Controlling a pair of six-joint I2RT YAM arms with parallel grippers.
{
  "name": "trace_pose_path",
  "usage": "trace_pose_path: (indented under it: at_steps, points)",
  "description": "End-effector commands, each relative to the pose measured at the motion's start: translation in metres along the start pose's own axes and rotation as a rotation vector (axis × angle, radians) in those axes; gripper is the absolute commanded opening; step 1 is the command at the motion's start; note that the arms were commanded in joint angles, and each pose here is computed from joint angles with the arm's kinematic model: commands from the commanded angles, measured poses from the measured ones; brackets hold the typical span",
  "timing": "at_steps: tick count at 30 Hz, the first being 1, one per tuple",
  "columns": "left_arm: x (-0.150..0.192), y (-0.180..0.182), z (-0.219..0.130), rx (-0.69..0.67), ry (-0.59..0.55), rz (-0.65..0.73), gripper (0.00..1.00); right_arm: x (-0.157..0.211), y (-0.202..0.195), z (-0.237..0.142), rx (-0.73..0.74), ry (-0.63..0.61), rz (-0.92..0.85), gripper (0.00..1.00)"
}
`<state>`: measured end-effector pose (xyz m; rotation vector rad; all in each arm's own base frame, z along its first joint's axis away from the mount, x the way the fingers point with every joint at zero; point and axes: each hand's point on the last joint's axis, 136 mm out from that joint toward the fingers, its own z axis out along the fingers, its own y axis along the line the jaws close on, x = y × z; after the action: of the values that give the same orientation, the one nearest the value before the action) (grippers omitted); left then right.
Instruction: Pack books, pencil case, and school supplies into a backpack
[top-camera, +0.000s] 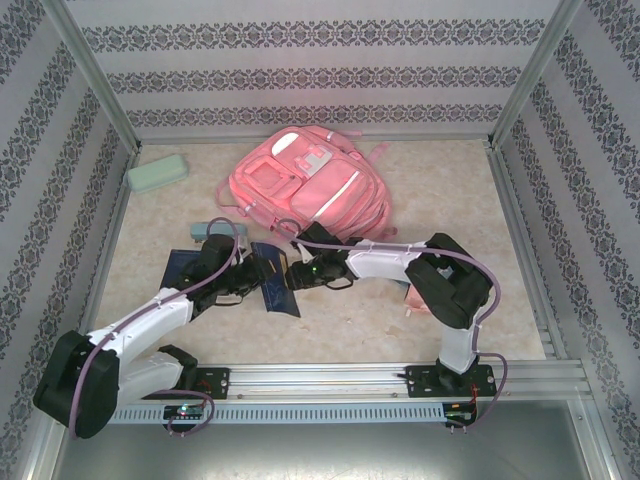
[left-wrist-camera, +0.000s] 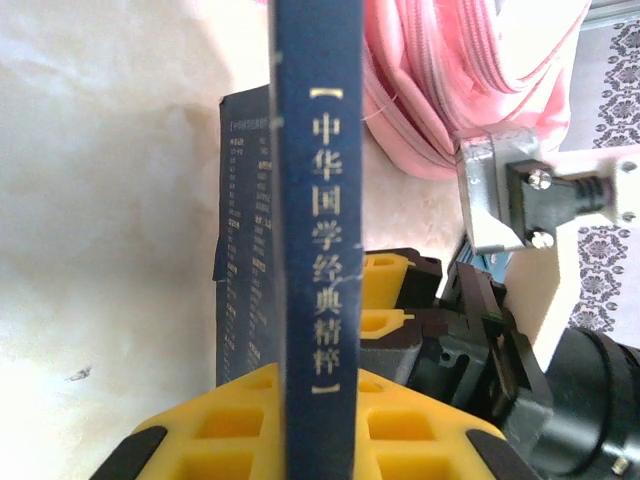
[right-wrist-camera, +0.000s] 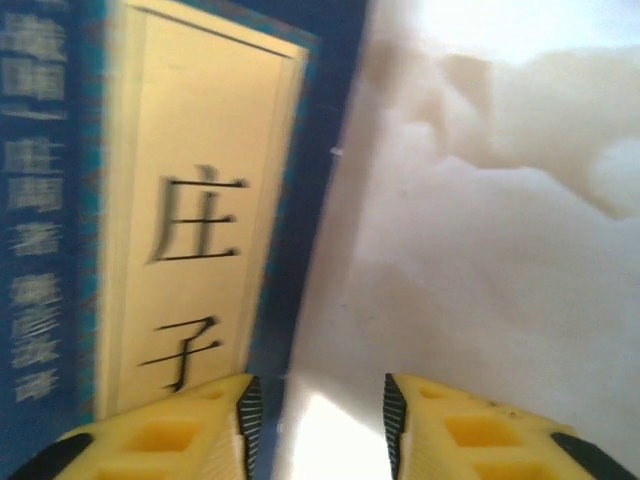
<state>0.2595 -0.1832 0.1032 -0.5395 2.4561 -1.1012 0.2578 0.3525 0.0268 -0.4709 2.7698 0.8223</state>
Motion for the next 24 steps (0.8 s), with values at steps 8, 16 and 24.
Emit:
trace_pose_path:
  at_steps: [8, 16, 24]
  points:
    - [-0.035, -0.083, -0.006, 0.158, 0.012, 0.147, 0.00, -0.057, -0.025, -0.089, -0.216, -0.234, 0.226, 0.57]
    - [-0.067, -0.136, 0.010, 0.319, 0.073, 0.187, 0.00, -0.101, -0.012, -0.147, -0.531, -0.355, 0.293, 0.65]
    - [-0.091, -0.170, 0.017, 0.421, 0.092, 0.204, 0.00, -0.106, -0.025, -0.144, -0.598, -0.336, 0.349, 0.66]
